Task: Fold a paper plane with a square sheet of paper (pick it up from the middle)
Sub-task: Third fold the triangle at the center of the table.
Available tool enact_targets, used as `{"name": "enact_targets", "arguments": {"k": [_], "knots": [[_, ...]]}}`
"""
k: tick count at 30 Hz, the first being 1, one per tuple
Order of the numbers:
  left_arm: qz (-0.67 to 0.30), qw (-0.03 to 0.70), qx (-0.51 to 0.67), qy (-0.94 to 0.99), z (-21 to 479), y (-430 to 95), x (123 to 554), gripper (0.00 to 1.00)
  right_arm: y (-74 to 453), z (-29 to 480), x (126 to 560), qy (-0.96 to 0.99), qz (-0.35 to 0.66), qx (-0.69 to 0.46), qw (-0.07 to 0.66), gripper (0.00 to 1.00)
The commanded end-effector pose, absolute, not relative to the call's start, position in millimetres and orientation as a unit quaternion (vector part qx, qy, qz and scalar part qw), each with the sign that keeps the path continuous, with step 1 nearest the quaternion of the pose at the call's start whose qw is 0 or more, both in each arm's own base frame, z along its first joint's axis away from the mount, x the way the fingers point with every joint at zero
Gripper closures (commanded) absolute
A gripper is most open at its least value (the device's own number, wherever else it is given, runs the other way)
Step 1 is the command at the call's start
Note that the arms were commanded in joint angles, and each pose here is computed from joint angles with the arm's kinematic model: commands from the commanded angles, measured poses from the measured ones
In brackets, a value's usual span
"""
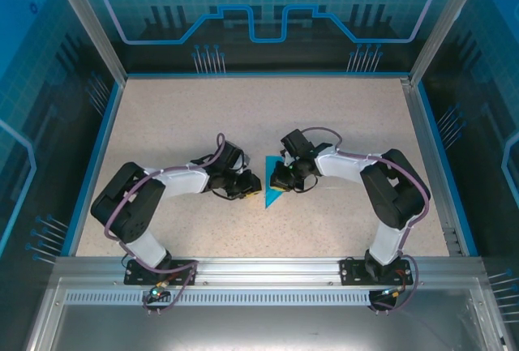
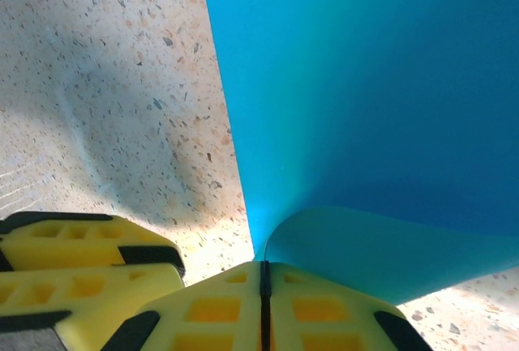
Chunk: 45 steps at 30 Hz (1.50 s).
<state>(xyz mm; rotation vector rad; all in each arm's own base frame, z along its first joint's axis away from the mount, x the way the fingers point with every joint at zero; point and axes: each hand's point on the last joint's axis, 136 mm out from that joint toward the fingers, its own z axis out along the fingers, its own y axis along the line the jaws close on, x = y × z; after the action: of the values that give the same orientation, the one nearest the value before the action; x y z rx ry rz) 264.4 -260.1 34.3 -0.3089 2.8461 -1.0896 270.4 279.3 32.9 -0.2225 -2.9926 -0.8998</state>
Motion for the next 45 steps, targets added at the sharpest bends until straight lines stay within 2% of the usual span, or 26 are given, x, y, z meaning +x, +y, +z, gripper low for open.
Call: {"name": "enact_targets", "arguments": {"k": [1,22,45], "knots": [[-0.386,0.037,-0.090,0.917,45.0,-271.5,256.1,0.80,277.7,29.2,266.4,-0.961,-0.267,-0.072,0.008,0.91],[-0.396,0.030,-0.033,0.917,52.8,-300.8,240.9,0.82,276.6,25.9,268.1,-0.961,-0.264,-0.081,0.008,0.91],[-0.356,-0.003,-0.040,0.934,22.2,-299.4,234.3,0.83,273.7,24.8,269.6,-0.961,-0.262,-0.085,0.006,0.91]]}}
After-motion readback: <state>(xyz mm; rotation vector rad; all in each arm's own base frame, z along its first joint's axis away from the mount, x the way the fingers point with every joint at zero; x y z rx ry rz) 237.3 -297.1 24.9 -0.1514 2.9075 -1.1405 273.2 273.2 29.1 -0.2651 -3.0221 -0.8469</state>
